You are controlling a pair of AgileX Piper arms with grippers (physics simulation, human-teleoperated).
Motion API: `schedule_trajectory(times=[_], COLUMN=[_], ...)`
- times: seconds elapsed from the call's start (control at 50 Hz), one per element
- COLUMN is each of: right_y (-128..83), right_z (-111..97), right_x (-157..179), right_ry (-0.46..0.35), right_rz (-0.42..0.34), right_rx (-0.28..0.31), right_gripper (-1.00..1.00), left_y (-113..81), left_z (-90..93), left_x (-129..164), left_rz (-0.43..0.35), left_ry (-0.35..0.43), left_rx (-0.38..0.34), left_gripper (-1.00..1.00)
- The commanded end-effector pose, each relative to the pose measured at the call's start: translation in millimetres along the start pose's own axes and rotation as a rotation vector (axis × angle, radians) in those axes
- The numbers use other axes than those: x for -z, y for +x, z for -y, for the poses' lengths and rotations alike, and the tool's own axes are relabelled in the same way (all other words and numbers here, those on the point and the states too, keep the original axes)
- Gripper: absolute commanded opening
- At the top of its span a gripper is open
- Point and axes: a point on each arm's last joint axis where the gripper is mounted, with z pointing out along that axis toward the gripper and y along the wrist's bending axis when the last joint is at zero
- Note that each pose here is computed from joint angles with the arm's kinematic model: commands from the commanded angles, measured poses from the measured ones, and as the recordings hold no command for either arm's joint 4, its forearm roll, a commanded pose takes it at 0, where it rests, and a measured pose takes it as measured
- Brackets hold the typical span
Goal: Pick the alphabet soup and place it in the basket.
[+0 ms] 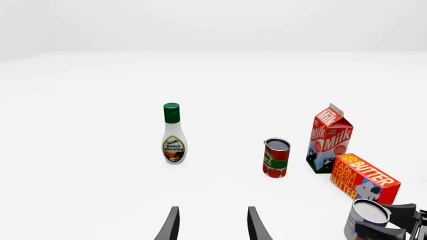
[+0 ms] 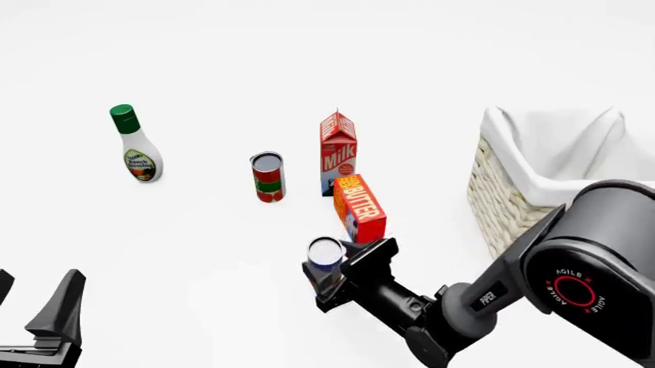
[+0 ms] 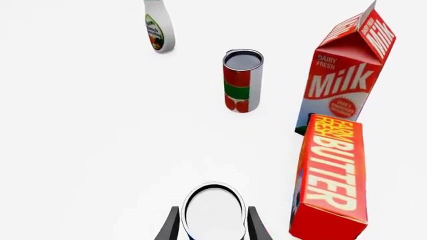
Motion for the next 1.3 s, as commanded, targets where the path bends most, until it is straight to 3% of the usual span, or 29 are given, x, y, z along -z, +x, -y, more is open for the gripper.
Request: schedule_trajectory(times=[0.02, 0.22, 0.24, 0.68, 1.3], right_y=[4, 7, 7, -1, -78], right_z=[0, 1, 1, -3, -6], right_x=[-3, -4, -4, 3, 77], right_ry=[0.000, 0.002, 0.002, -0.008, -0.011], right_rz=[-0.010, -0.014, -0.015, 0.003, 0.176], right_rx=[0.000, -0.001, -0.001, 0.000, 0.042], right_gripper=[1.00, 1.00, -1.00, -1.00, -1.00], left_y=[0.0, 0.0, 0.0, 0.0, 0.0], left_z=[0.0, 0.0, 0.0, 0.0, 0.0], left_x=[0, 0, 0, 0, 0], left_rz=[0.000, 0.000, 0.000, 0.000, 0.000], left_ry=[0.000, 0.000, 0.000, 0.000, 0.000], left_rx=[0.000, 0.000, 0.000, 0.000, 0.000], left_gripper=[1.00, 1.00, 1.00, 1.00, 1.00])
